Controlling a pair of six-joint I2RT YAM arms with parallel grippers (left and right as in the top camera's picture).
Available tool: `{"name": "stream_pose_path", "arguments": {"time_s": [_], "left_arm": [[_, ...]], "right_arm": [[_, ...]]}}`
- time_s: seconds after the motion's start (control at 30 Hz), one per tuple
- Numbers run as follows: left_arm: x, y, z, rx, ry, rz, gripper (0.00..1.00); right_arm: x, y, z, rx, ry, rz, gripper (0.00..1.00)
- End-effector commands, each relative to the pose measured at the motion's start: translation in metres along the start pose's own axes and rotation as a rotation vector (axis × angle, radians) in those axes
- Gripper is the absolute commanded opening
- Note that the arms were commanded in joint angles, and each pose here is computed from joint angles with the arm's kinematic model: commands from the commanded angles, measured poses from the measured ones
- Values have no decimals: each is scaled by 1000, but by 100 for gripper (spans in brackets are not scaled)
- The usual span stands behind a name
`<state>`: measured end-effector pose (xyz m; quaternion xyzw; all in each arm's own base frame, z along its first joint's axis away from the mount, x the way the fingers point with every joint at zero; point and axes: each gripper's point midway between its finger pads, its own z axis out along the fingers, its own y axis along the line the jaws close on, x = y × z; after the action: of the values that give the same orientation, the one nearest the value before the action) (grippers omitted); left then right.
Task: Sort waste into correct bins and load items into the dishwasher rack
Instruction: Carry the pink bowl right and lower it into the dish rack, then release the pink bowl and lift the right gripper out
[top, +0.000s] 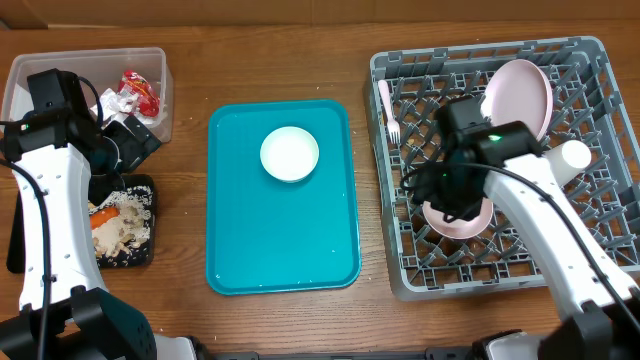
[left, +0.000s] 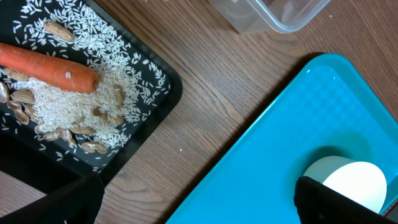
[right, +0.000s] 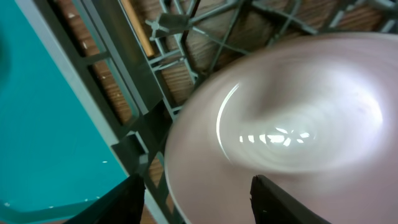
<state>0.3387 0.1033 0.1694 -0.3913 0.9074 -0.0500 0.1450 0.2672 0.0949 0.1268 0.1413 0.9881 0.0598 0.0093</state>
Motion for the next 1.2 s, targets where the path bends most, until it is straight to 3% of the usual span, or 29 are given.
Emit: {"name": "stream_pose_path", "arguments": {"time_s": [0.0, 0.1, 0.17, 0.23, 0.37, 0.43, 0.7, 0.93, 1.17], "left_arm": [[-2, -4, -7, 10, -19, -1, 100], [-2, -4, -7, 9, -19, -1, 100], [-2, -4, -7, 9, -19, -1, 100], [-2, -4, -7, 9, -19, -1, 100], [-2, -4, -7, 9, -19, -1, 100], [-2, -4, -7, 10, -18, -1, 100], [-2, -4, -7, 9, -19, -1, 100], [-2, -4, -7, 9, -19, -1, 100], [-2, -4, -7, 9, -19, -1, 100]], "right_arm": [[-1, 2, 10, 32, 3, -25, 57], [-4, -1, 10, 56, -11, -19, 56], [-5, -3, 10, 63, -16, -19, 42], [-5, -2, 10, 61, -16, -19, 20], [-9, 0, 1, 55, -26, -16, 15], [-12, -2, -9, 53, -29, -2, 5], [-23, 2, -48, -178, -36, -19, 4], [-29, 24, -111, -839, -82, -239, 4], [-15, 27, -89, -1032, -73, -287, 4]]}}
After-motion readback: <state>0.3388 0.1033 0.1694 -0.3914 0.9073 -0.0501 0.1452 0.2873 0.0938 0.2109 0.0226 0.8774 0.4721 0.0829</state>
